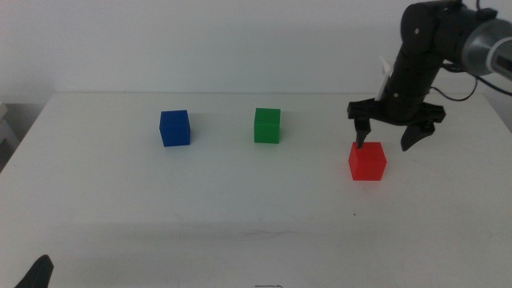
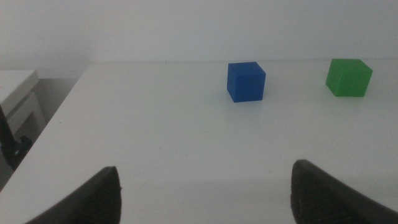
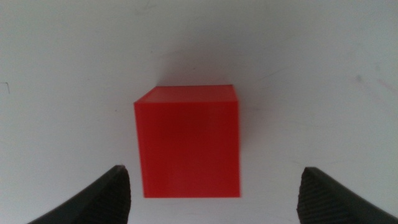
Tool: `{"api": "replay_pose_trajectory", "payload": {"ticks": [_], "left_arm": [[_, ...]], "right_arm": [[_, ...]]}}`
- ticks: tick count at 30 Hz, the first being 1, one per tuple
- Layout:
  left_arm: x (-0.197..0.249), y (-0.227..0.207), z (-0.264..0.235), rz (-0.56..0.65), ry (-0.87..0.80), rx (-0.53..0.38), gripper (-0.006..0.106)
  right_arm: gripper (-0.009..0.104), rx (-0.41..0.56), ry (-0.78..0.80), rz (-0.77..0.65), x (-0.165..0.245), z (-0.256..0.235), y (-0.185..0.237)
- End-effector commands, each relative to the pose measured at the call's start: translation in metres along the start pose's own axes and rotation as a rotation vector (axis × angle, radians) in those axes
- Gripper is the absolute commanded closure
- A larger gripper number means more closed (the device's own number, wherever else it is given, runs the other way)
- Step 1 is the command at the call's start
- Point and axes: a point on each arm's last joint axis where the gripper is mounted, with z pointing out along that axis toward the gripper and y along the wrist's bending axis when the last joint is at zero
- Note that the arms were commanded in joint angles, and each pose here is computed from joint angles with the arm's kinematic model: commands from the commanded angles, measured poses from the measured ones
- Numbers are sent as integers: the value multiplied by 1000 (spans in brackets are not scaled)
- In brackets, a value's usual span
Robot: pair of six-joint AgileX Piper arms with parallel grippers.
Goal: Stack red cubes first, then green, then blue cubes in a specific spot.
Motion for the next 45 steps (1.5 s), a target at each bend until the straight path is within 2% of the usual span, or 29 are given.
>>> {"api": "replay_pose_trajectory", "payload": {"ticks": [1, 5, 12, 20, 22, 25, 27, 28, 36, 40, 45], "left_arm": [[-9, 0, -2, -19, -102, 2, 7], [-9, 0, -2, -19, -101, 2, 7], [-9, 0, -2, -19, -101, 2, 7], [-9, 0, -2, -19, -101, 2, 7], [-9, 0, -2, -19, -101, 2, 7], [-9, 0, -2, -19, -101, 2, 7], [-9, 0, -2, -19, -101, 2, 7], [-9, 0, -2, -19, -101, 2, 7], [-9, 0, -2, -19, -101, 2, 7], [-9, 0, -2, -19, -101, 2, 7], [-9, 0, -2, -19, -101, 2, 7]], "right_arm": [[4, -27, -82, -14, 0, -32, 8], [8, -33, -97, -19, -3, -23, 14], [16, 45, -115, 23, -9, -9, 8], [30, 41, -131, 18, -12, 1, 10], [37, 41, -130, 16, -13, 3, 10], [57, 42, -130, 13, -13, 3, 10], [76, 42, -130, 5, -13, 3, 10], [97, 46, -130, -20, -12, 3, 12], [96, 27, -153, -40, -9, -15, 14], [96, 19, -194, -73, 5, -50, 30], [96, 39, -243, -34, 30, -79, 64]]}}
